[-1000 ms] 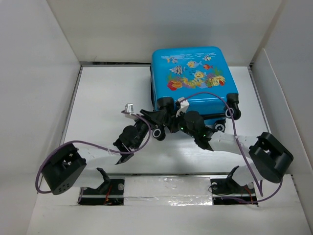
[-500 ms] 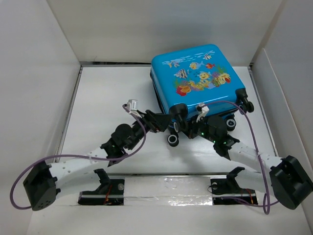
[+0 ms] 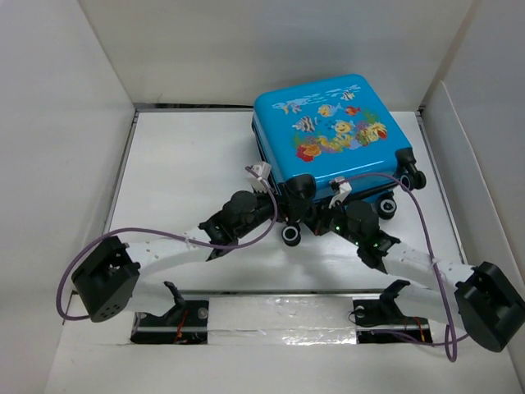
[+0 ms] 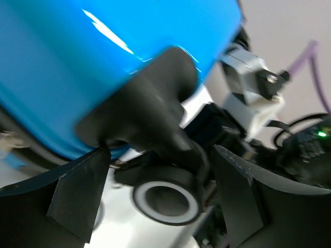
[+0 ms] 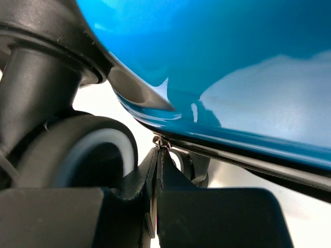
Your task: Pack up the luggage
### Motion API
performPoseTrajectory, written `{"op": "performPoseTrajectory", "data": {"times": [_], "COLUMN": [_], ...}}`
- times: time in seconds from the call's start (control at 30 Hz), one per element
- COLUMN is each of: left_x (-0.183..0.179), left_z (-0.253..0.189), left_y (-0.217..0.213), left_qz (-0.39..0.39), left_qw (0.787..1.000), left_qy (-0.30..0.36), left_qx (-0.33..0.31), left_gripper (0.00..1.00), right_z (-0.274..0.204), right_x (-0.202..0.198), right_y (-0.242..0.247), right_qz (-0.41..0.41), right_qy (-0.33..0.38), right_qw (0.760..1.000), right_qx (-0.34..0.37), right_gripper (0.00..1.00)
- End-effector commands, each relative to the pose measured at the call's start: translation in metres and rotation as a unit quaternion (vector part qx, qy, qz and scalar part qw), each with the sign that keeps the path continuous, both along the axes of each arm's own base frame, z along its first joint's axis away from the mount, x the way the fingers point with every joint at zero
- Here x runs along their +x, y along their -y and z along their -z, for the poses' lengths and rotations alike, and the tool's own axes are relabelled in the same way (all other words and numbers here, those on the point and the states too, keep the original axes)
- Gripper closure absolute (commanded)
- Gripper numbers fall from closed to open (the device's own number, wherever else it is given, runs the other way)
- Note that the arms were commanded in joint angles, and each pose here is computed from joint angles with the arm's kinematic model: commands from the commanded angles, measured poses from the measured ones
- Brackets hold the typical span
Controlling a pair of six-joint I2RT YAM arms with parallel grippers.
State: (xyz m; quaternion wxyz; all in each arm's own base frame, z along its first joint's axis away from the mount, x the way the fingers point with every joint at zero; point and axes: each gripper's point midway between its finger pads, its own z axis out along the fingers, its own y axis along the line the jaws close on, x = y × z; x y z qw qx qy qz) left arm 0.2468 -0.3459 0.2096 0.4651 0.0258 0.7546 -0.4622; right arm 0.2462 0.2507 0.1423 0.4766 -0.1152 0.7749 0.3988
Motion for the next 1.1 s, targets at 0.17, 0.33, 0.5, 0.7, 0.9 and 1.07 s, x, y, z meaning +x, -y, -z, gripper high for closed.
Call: {"op": "performPoseTrajectory", "data": {"times": [0.17,0.33,0.5,0.7,0.9,1.07], "left_x": [0.005,0.013,0.024,0.038,0.036,0.018], "left_z": [-0.068,-0.071,-0.062,-0.046,-0.019,0.015], "left_y": [0.028,0.023,0.018,-0.043,-0.114,-0.137], "left_qz": [0.063,0.073,0.09,-0.045,-0.175,-0.188], "left_qw": [0.992,0.993,0.993,0.997,0.984,0.982], "left_qy": [0.032,0.028,0.023,0.044,0.043,0.036], "left_qx": [-0.1,-0.087,-0.074,-0.045,-0.002,0.003], "left_gripper": [0.38,0.29,0.19,0.16,0.15,0.39], "right_z": [-0.11,-0.112,-0.1,-0.078,-0.069,-0.069], "right_x": [-0.021,-0.036,-0.03,-0.011,-0.011,-0.021], "right_y": [-0.06,-0.073,-0.081,-0.066,-0.038,-0.023], "right_qz": [-0.087,-0.17,-0.172,-0.077,-0.027,-0.015], "right_qy": [0.109,0.094,0.072,0.058,0.064,0.069], "right_qw": [0.97,0.962,0.965,0.989,0.996,0.997], "right_qx": [0.2,0.191,0.184,0.115,0.051,0.032], "right_gripper": [1.0,1.0,0.81,0.2,0.04,0.04]}}
